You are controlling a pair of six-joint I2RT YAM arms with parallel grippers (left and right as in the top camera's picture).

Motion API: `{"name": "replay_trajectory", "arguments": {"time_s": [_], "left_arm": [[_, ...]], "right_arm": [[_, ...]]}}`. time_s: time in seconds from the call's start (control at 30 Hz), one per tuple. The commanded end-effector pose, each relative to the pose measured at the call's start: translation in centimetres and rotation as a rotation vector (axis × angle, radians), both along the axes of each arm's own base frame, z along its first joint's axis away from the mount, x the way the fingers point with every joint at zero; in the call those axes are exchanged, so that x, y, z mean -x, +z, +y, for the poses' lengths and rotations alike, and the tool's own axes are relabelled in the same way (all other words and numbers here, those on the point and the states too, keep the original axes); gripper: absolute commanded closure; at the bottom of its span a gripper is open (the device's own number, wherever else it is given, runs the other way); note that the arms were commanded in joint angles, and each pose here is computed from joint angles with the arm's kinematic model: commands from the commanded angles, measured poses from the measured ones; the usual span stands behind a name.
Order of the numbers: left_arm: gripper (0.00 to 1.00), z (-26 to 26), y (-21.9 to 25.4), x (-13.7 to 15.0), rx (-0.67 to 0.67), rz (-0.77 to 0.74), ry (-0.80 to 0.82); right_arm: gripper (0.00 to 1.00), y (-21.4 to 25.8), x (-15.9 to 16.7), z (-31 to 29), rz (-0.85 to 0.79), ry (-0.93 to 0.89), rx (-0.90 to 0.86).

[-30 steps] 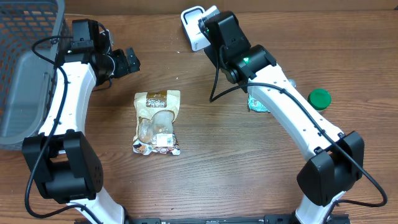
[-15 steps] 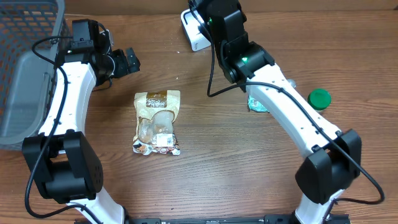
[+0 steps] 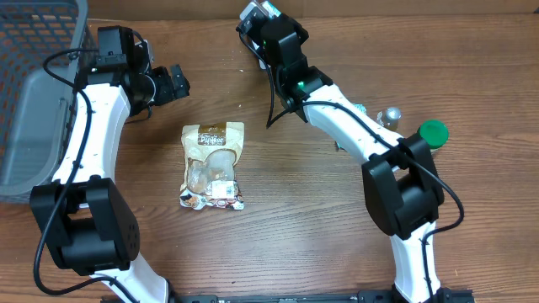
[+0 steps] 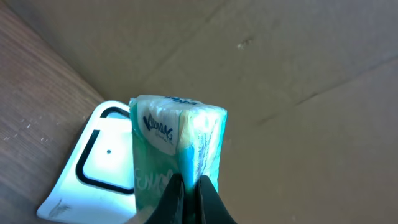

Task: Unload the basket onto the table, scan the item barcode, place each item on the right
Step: 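Hold the Kleenex pack against the white scanner with the right gripper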

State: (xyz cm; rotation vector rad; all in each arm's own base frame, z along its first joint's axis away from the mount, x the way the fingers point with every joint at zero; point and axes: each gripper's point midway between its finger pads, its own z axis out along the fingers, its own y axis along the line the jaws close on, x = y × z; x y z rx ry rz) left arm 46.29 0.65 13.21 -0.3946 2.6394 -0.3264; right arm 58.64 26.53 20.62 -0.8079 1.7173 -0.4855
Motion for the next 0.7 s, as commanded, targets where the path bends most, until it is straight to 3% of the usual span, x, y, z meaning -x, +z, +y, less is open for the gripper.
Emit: {"name": "replay_trajectory", "arguments": {"time_s": [0.0, 0.37, 0.67], "left_arm": [[0.01, 0.1, 0.5, -0.2, -0.011, -0.014, -0.006], [0.0, 0.1, 0.5, -0.2, -0.011, -0.014, -0.006], [0.0, 0.1, 0.5, -0.2, -0.011, -0.014, -0.006]], "right_arm": [[0.96, 0.5, -1.1, -0.4, -0.043, -0.009, -0.004], [0.96, -1.3, -2.6, 0.5, -0.131, 0.073, 0.232], [0.96, -3.9, -4.0, -0.5, -0.136, 0.079, 0.233]]}}
